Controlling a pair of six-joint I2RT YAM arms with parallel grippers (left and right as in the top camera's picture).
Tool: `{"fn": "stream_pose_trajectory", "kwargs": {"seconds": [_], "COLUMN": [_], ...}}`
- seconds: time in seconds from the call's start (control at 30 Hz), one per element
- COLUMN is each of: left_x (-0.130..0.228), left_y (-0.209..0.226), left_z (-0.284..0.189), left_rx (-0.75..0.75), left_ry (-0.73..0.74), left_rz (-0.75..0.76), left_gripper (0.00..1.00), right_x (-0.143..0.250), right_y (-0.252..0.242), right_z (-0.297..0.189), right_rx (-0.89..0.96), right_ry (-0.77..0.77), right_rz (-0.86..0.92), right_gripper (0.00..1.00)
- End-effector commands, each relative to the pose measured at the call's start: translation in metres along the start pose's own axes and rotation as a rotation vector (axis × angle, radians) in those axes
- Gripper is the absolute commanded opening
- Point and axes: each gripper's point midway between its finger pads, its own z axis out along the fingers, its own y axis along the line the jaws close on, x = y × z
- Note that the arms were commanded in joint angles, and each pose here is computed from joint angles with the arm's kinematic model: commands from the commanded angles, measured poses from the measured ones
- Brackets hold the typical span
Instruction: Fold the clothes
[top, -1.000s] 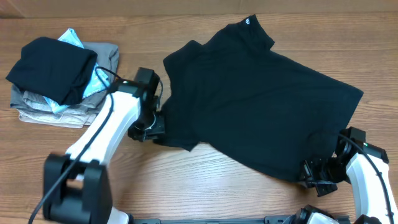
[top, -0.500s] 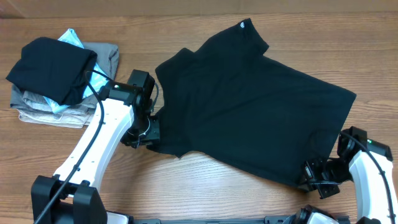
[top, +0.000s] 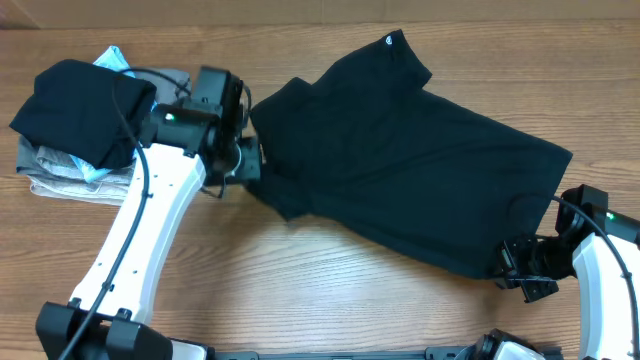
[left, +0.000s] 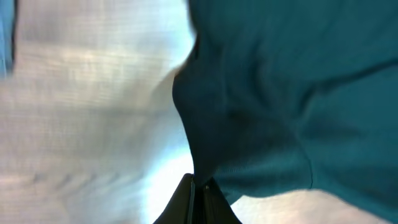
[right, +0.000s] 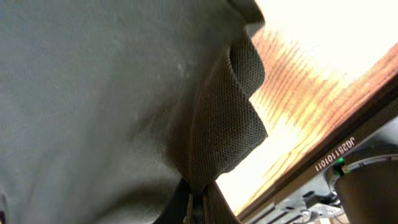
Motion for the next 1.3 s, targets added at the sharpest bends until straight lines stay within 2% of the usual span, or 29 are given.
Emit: {"fn": "stream_pose_trajectory", "kwargs": {"seconds": [0.0,0.43,0.77,1.27], "left_x": [-0.019,-0.059,-0.083,-0.106], "left_y": [-0.006,-0.076,-0.101,-0.139], "left_z": [-0.01,0.022,0.047,0.067], "left_rx": [0.02,0.148,0.179,0.22], "left_ry": [-0.075,-0.2,-0.261,-0.375], "left_rz": [0.024,0.172,0.239,0.367], "left_gripper": [0.04,0.04,0.04,0.04], "right_x": [-0.009,-0.034,-0.064,-0.093], "right_y": [0.008,0.034,0.061,0.037], "right_z": [-0.006,-0.005,-0.001,-0.005], "right_rx": [-0.022,-0.109,-0.181,-0.071], "right_ry": [-0.043,-0.121,-0.191,-0.36], "right_rz": [-0.009,0.004,0.018,0.17], "right_gripper": [0.04,0.04,0.04,0.04]}}
